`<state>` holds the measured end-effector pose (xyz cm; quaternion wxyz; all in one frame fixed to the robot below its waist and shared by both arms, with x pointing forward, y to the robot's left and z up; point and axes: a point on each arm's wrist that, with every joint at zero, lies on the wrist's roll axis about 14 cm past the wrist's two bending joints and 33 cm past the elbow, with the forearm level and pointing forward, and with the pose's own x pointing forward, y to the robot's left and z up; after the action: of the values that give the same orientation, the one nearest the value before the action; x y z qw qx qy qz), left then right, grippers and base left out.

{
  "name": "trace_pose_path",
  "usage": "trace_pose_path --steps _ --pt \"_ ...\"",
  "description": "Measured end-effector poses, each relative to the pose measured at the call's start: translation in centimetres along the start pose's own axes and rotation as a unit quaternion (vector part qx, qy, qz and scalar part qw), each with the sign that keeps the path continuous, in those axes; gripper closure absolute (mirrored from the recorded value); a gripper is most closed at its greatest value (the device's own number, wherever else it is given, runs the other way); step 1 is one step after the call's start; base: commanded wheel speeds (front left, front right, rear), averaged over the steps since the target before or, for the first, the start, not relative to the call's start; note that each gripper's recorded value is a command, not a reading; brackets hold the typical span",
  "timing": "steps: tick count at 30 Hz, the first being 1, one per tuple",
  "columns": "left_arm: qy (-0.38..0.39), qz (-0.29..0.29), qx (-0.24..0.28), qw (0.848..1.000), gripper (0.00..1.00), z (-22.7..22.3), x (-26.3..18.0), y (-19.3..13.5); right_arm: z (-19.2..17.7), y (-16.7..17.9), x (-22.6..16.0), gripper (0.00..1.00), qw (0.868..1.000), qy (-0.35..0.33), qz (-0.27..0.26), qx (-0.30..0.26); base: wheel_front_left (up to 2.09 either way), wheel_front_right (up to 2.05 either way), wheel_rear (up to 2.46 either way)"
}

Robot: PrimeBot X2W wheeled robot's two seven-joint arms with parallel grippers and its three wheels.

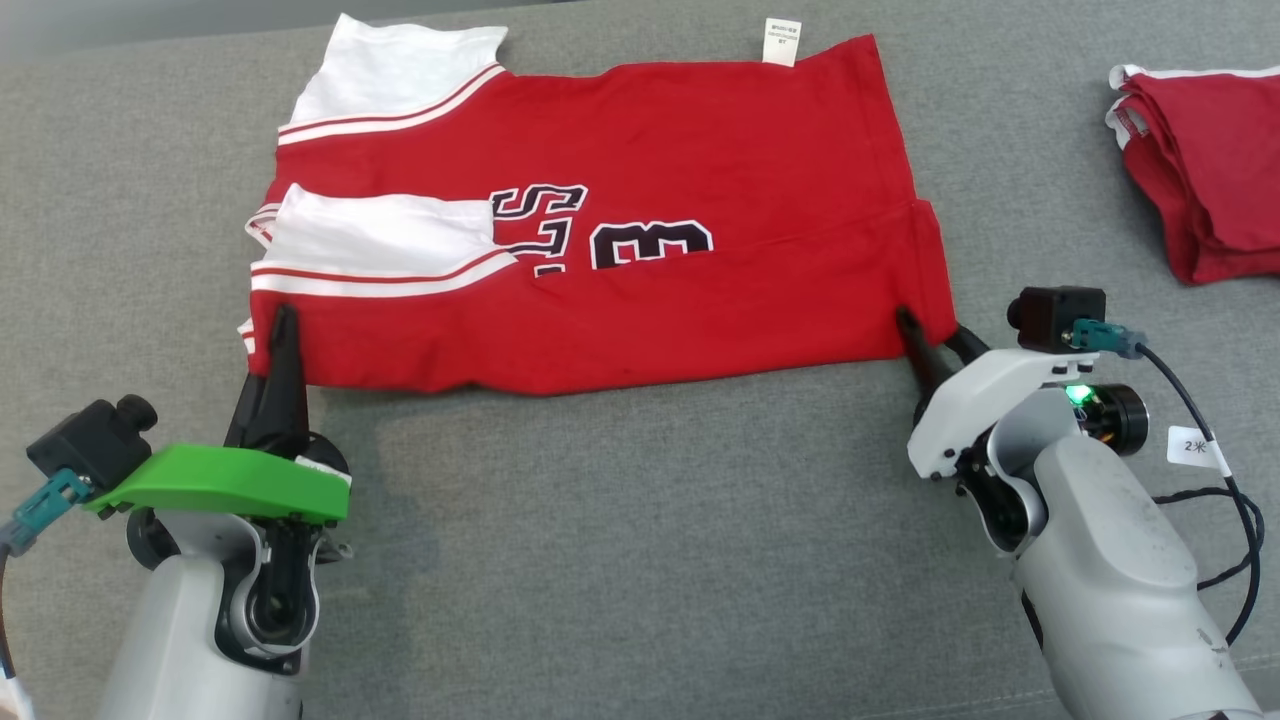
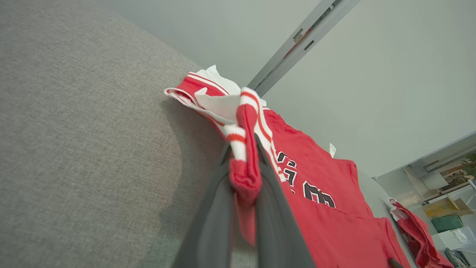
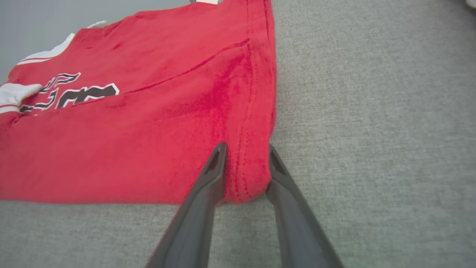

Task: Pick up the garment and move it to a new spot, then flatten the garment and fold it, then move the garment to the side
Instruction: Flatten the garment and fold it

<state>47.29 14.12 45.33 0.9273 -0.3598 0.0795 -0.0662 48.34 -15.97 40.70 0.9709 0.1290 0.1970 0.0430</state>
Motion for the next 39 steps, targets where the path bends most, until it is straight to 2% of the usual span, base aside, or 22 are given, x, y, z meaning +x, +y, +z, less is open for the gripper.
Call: trace_pose_path --steps 11,19,26,30,31,32,33,34,39 --pt "-0.018 -0.013 0.014 1.0 1.0 1.5 -1.8 -1.0 3.5 0.1 -1.6 1.0 0.997 -0.07 0.001 0.022 0.0 0.0 0.0" --pt "0.013 0.034 0.01 0.999 1.0 -0.1 -7.0 0.0 1.3 -0.9 -6.9 1.0 0.997 -0.06 -0.013 0.044 0.0 0.0 0.0" --pt "0.074 0.069 -0.004 0.995 1.0 -3.5 -11.6 0.5 -2.7 -1.7 -12.1 1.0 0.997 -0.015 -0.026 0.072 0.0 0.0 0.0" --pt "0.095 0.084 -0.004 0.992 1.0 -4.6 -12.5 1.2 -3.6 -2.1 -13.3 1.0 0.996 -0.006 -0.035 0.076 0.0 0.0 0.0" --pt "0.101 0.086 0.002 0.991 0.63 -4.9 -12.7 1.4 -3.7 -2.2 -13.4 0.82 0.996 -0.004 -0.036 0.077 0.0 0.0 0.0" --pt "0.106 0.09 0.008 0.99 0.35 -5.1 -12.8 1.7 -3.9 -2.2 -13.5 0.75 0.996 0.0 -0.037 0.075 0.0 0.0 0.0" --pt "0.11 0.093 0.009 0.99 0.0 -5.3 -12.9 2.0 -4.2 -2.3 -13.7 0.07 0.997 0.004 -0.039 0.071 0.0 0.0 0.0" --pt "0.113 0.095 0.009 0.989 0.0 -5.4 -12.9 2.1 -4.3 -2.4 -13.7 0.0 0.997 0.006 -0.041 0.068 0.0 0.0 0.0" --pt "0.119 0.1 0.035 0.987 0.0 -5.2 -12.9 2.9 -3.9 -3.2 -13.9 0.0 0.997 -0.004 -0.054 0.059 0.0 0.0 0.0"
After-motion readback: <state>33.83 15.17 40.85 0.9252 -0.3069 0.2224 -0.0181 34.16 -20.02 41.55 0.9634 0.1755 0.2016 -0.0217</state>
